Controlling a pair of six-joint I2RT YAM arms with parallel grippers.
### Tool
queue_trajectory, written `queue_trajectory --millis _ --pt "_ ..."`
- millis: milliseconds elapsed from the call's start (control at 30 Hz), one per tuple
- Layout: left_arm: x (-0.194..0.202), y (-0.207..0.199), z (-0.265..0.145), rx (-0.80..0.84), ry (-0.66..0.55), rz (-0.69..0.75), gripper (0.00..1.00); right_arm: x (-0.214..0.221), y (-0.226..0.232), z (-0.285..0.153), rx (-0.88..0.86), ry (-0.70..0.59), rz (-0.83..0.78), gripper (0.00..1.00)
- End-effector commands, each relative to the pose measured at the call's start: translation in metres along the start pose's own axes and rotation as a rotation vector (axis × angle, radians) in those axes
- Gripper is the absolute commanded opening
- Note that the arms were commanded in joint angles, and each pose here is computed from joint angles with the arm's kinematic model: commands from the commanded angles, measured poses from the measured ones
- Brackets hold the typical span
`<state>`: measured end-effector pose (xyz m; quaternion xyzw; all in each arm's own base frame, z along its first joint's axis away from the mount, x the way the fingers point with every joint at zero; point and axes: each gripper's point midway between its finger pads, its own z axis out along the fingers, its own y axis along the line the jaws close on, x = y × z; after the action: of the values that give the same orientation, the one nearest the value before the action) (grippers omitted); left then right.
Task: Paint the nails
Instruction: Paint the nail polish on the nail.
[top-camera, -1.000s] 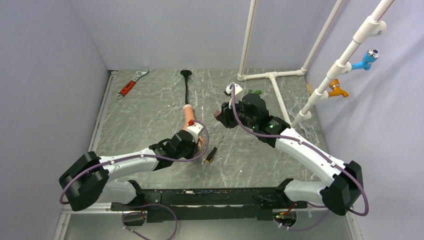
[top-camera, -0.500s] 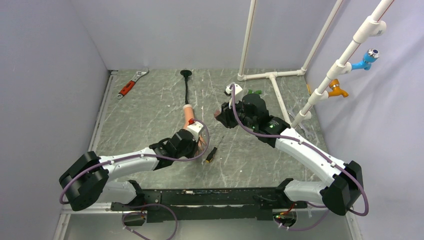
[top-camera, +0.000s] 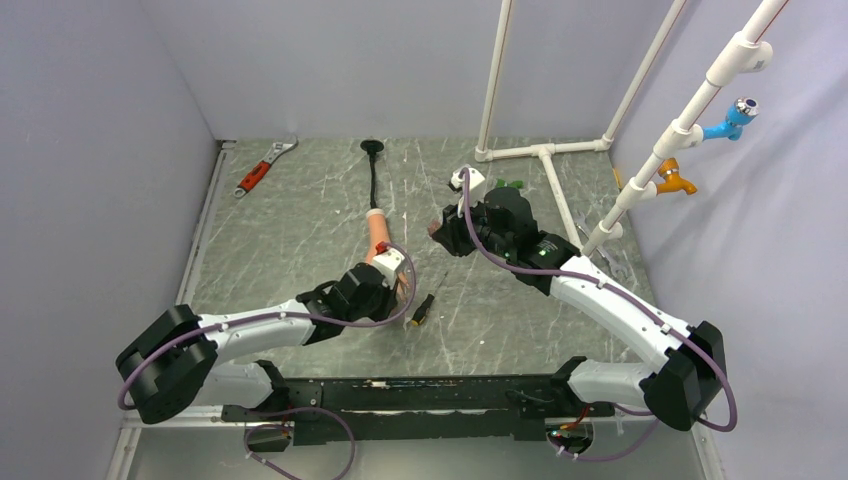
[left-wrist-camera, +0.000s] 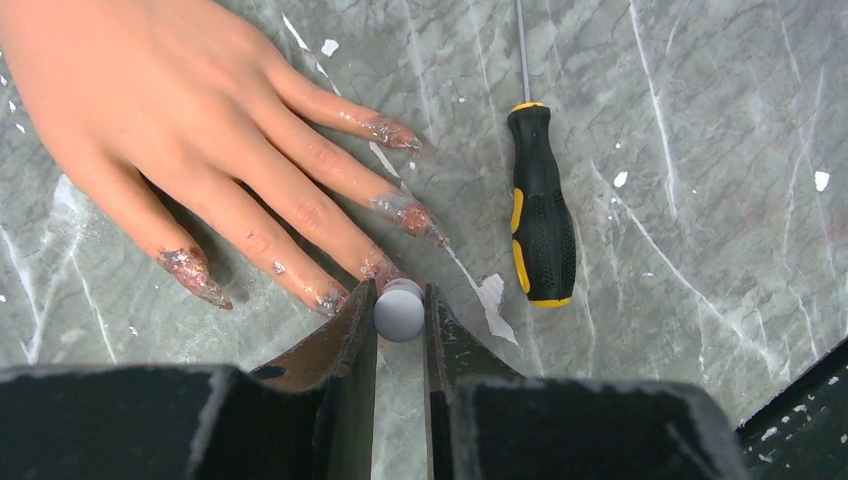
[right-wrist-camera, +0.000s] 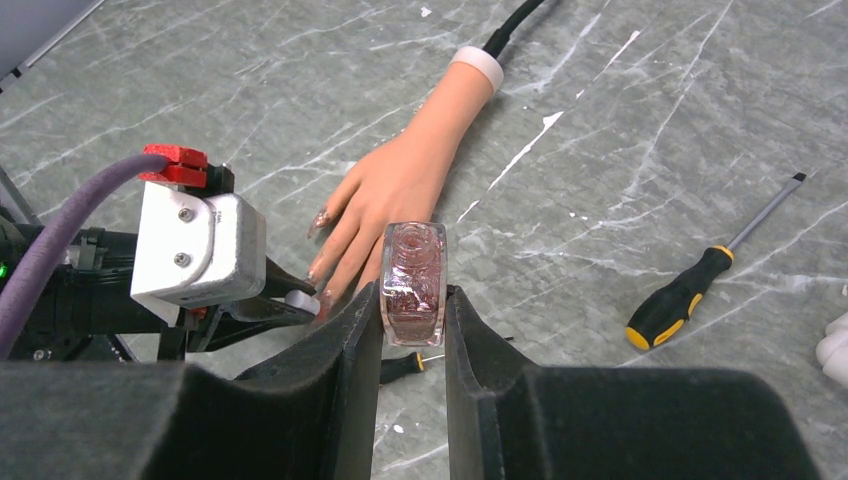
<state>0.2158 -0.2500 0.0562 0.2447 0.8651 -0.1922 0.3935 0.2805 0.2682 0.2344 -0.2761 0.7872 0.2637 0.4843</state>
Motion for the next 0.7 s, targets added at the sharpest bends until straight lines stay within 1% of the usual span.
queue_trajectory --millis 0,233,500,667 --pt "-0.009 -0.008 -0.003 0.042 -0.048 -0.025 0.00 -0.012 0.001 0.001 -0.007 -0.043 0.000 0.00" --pt "-0.009 -0.012 -0.005 0.064 -0.046 -0.027 0.00 -0.011 0.001 0.003 -0.008 -0.040 0.002 0.00" --pt "-0.010 -0.009 -0.010 0.048 -0.050 -0.029 0.00 -0.012 0.002 0.003 -0.013 -0.043 -0.001 0.00" --pt "-0.023 -0.007 -0.016 0.035 -0.073 -0.009 0.00 -0.013 0.002 0.002 -0.012 -0.046 -0.001 0.00"
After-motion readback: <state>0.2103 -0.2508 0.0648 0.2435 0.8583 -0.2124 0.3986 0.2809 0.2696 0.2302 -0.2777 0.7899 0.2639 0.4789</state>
